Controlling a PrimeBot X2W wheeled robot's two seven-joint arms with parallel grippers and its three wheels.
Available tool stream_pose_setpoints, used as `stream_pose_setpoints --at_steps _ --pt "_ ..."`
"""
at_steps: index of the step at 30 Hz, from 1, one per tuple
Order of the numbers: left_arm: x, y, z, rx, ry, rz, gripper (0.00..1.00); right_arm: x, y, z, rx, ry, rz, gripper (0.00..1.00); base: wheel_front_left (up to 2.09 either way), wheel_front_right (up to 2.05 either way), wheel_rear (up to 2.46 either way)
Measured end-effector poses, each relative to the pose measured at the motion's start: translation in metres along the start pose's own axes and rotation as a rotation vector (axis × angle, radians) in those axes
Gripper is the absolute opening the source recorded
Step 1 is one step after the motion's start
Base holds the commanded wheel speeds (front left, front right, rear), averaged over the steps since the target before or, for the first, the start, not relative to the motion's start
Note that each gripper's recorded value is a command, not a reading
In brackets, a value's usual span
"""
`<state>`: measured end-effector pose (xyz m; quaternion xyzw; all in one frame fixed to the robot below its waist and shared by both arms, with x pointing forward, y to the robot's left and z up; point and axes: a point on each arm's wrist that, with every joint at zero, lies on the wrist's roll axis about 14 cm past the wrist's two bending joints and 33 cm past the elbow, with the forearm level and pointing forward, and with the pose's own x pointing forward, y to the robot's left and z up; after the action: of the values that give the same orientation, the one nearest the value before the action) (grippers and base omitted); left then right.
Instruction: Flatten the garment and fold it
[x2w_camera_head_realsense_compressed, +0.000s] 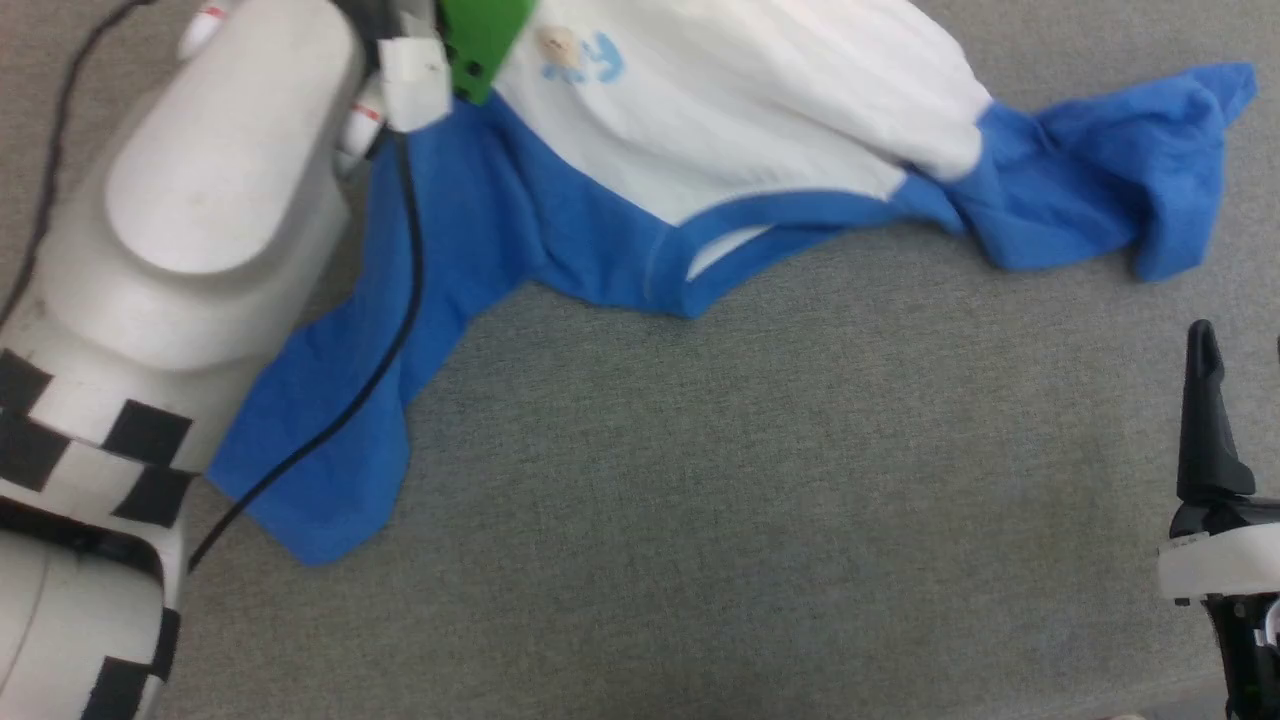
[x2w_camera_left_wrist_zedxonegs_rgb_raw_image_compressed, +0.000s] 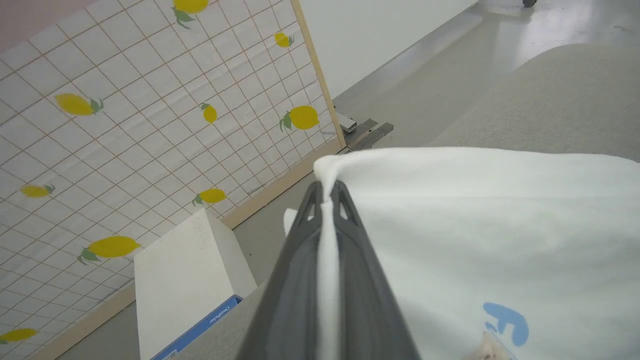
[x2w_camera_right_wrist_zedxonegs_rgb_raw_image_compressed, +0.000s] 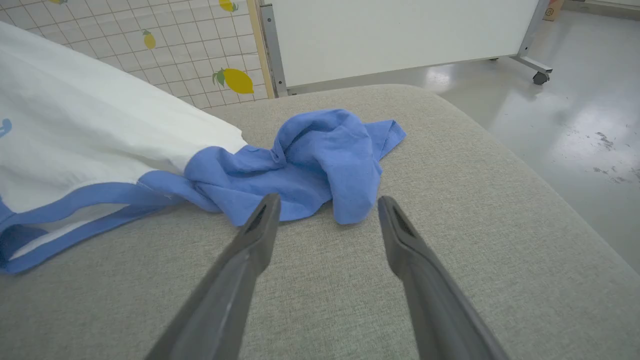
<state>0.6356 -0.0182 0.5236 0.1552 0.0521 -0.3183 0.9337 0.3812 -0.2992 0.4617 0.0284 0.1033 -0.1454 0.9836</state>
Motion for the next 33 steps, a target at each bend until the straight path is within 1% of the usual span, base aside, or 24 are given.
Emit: stream_pose_setpoints --at_steps 1,2,3,6,8,11,13,18,21,23,27,29,33 --pt "0.002 0.005 -0.006 0.005 0.010 0.016 0.00 0.001 0.000 -0.002 -0.001 0.004 -0.001 1.00 0.00 0.00 0.00" --pt "0.004 0.009 -0.017 0.009 0.033 0.030 0.37 0.001 0.000 -0.003 0.002 0.006 -0.002 1.00 0.00 0.00 0.00" --pt "0.006 0.011 -0.026 0.005 0.047 0.042 1.00 0.002 -0.001 -0.006 0.002 0.012 -0.004 1.00 0.00 0.00 0.00" --pt "0.013 0.010 -0.041 -0.039 0.049 0.067 1.00 0.003 -0.005 -0.010 -0.005 0.021 -0.019 1.00 0.00 0.00 0.00" --pt "0.017 0.001 -0.051 -0.067 0.048 0.055 1.00 0.005 -0.007 -0.014 -0.009 0.033 -0.025 1.00 0.00 0.00 0.00" --pt "0.018 -0.004 -0.053 -0.101 0.020 0.064 1.00 0.008 -0.006 -0.018 -0.012 0.044 -0.025 1.00 0.00 0.00 0.00" --pt "0.015 0.002 -0.046 -0.109 -0.021 0.083 1.00 0.010 -0.003 -0.018 -0.013 0.041 -0.017 1.00 0.00 0.00 0.00" --pt "-0.004 0.012 -0.003 -0.091 -0.171 0.114 1.00 0.009 0.002 -0.008 -0.008 0.014 0.000 1.00 0.00 0.00 0.00" --pt "-0.028 0.011 0.017 -0.117 -0.237 0.132 1.00 0.006 0.005 0.000 0.001 -0.002 0.013 1.00 0.00 0.00 0.00" --pt "-0.047 0.009 0.021 -0.133 -0.257 0.148 1.00 0.004 0.006 0.005 0.007 -0.016 0.020 1.00 0.00 0.00 0.00" --pt "-0.092 0.002 0.001 -0.132 -0.192 0.184 1.00 -0.003 0.008 0.013 0.016 -0.028 0.032 1.00 0.00 0.00 0.00" --pt "-0.119 -0.006 -0.024 -0.120 -0.106 0.195 1.00 -0.005 0.012 0.015 0.021 -0.032 0.044 1.00 0.00 0.00 0.00" --pt "-0.169 -0.029 -0.084 -0.142 0.115 0.209 1.00 -0.005 0.022 0.023 0.029 -0.048 0.078 1.00 0.00 0.00 0.00"
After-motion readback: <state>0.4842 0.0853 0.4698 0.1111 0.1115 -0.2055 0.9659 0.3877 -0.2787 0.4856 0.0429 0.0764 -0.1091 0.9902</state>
